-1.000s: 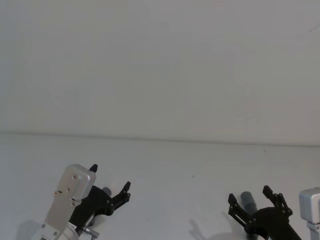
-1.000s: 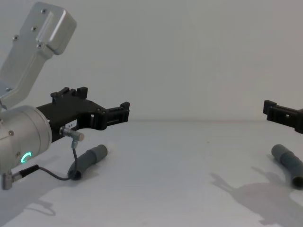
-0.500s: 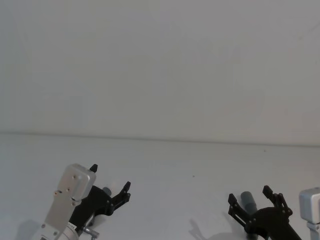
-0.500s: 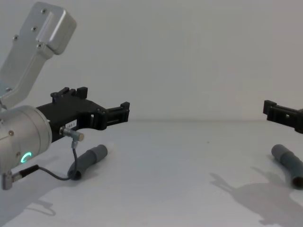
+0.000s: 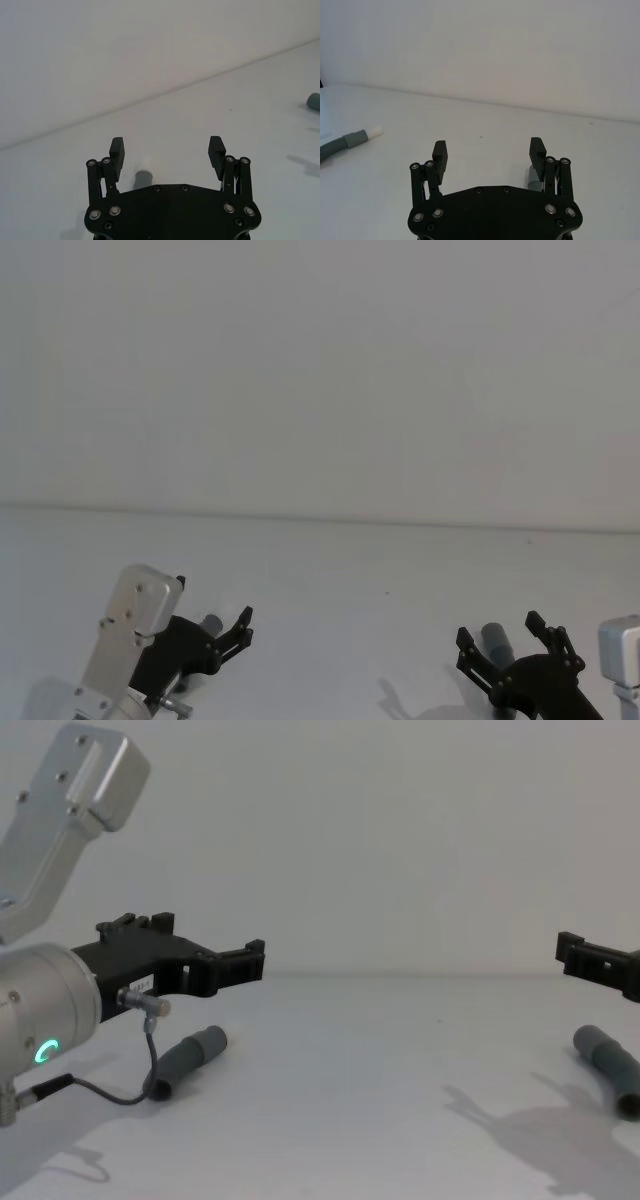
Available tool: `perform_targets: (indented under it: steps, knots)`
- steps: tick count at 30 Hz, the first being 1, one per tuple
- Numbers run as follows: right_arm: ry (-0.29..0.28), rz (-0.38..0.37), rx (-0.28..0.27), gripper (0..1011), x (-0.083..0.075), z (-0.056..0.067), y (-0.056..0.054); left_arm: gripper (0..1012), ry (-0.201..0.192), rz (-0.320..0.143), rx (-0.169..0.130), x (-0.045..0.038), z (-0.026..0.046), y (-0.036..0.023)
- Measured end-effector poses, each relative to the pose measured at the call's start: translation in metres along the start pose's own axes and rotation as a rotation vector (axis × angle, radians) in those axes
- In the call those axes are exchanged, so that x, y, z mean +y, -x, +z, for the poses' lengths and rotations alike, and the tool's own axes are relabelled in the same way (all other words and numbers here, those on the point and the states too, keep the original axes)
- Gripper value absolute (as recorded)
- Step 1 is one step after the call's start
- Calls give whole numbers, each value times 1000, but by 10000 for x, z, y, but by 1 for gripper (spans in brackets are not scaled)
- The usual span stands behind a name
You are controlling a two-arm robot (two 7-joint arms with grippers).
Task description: Use both hands to pick up one end of the pipe from the table, align the ends, and insert them.
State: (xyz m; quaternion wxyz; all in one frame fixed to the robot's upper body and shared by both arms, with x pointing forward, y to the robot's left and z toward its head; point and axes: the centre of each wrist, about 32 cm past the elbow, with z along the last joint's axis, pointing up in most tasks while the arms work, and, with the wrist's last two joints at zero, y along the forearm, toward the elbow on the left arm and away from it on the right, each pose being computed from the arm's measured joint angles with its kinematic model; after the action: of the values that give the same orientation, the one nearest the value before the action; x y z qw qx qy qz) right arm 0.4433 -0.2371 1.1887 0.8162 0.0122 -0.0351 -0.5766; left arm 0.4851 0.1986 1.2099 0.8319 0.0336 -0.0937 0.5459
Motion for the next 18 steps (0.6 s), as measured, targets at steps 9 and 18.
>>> perform_targets:
  steps: [9,18]
  knots:
    - [0,0,0,1000,0,0,0,1001,-102,65,46,103,148,-27]
    - [0,0,0,1000,0,0,0,1001,-183,94,43,171,274,-122]
